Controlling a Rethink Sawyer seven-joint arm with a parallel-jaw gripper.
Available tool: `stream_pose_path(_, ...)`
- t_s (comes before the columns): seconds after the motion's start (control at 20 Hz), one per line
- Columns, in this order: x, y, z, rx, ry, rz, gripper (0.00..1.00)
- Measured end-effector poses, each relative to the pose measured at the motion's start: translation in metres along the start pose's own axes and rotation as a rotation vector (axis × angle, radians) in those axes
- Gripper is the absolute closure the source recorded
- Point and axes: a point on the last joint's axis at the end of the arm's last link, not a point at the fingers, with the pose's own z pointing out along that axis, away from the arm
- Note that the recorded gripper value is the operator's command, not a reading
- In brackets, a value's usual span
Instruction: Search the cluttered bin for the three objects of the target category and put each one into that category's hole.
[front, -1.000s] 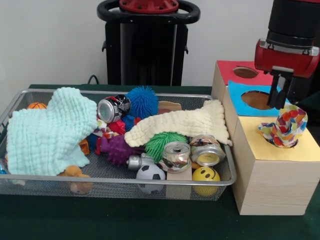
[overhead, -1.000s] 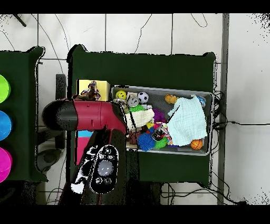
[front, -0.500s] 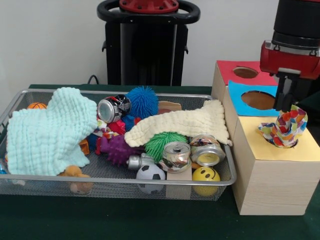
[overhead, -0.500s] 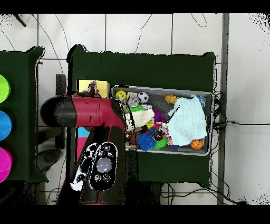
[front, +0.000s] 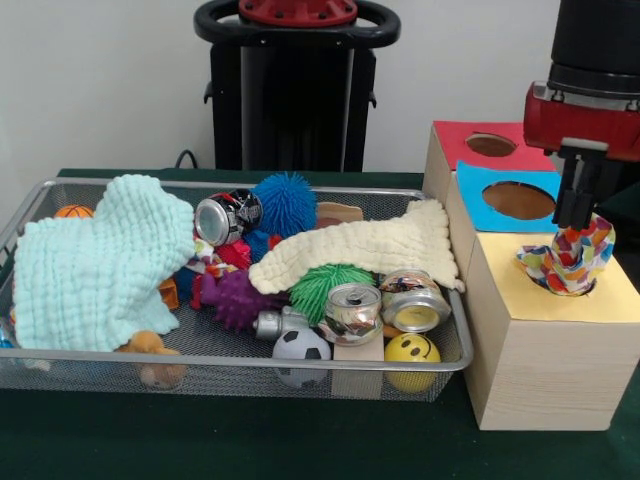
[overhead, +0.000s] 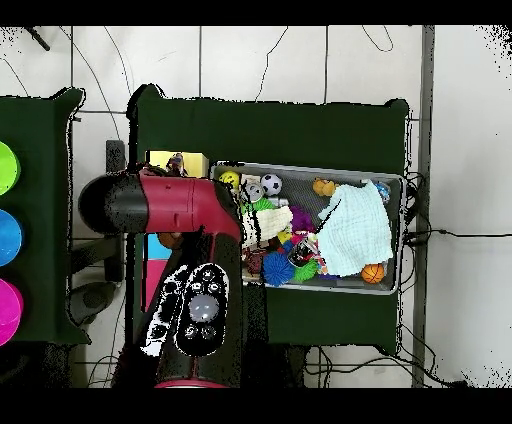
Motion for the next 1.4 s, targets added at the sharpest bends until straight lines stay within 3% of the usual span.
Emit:
stream_pose_path(0.8,-0.008,-0.009,0.053,-0.019,-0.076,0.012,1.0)
stream_pose_path(1.2,-0.01,-0.007,0.059,-0.037,-0.06,0.038,1.0)
stream_pose_path(1.4,-0.011,-0.006,0.059,-0.049,-0.025,0.067,1.0)
